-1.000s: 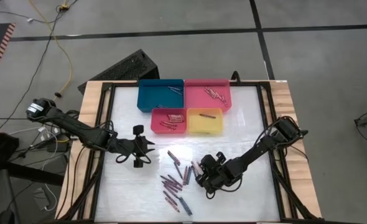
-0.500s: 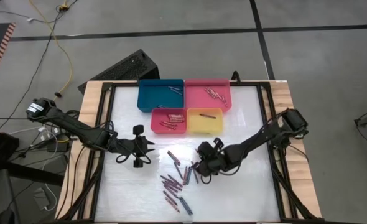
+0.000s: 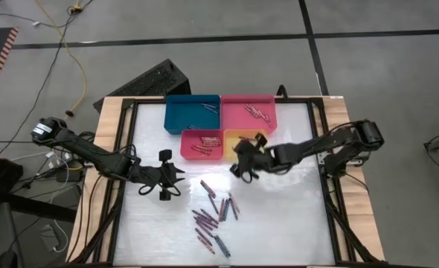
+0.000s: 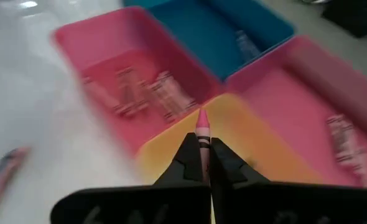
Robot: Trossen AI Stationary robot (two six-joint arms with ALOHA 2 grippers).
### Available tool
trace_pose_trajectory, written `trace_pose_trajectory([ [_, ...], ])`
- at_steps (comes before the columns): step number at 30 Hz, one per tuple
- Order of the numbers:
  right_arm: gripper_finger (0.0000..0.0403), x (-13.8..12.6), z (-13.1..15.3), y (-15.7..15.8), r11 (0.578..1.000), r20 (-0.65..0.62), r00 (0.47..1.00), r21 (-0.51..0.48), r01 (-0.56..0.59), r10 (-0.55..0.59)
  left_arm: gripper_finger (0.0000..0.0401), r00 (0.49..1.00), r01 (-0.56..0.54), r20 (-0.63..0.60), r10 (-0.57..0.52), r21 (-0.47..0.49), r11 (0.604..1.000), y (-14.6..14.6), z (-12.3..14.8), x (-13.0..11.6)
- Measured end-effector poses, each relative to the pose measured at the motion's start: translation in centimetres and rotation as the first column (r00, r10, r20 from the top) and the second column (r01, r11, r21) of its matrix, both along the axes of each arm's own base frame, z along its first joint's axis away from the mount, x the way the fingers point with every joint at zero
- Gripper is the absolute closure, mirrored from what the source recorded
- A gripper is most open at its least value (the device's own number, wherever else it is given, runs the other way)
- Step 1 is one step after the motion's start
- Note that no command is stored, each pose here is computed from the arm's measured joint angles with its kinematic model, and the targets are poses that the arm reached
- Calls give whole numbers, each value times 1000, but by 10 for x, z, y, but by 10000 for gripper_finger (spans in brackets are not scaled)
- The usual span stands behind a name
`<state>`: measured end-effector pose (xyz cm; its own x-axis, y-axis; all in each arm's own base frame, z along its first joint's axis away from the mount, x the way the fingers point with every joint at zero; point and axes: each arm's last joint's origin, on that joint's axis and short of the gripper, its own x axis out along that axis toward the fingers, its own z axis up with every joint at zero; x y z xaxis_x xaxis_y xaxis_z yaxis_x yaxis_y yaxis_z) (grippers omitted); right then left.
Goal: Sort crayons
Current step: Put the pink crayon into the pink bin
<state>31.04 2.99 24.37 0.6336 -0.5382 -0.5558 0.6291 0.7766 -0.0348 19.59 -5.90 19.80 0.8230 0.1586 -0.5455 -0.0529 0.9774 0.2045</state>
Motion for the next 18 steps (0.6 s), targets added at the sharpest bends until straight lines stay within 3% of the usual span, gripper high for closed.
trace_pose_trajectory([
  [8, 396, 2, 7, -69, 989, -30, 993, -100, 112, -115, 307, 1000, 0, -5, 0, 3, 1000, 0, 0, 0],
  [18, 397, -18, 2, -157, 964, -47, 963, -4, 266, -266, 307, 1000, 0, -11, 1, 6, 1000, 0, -1, -1],
])
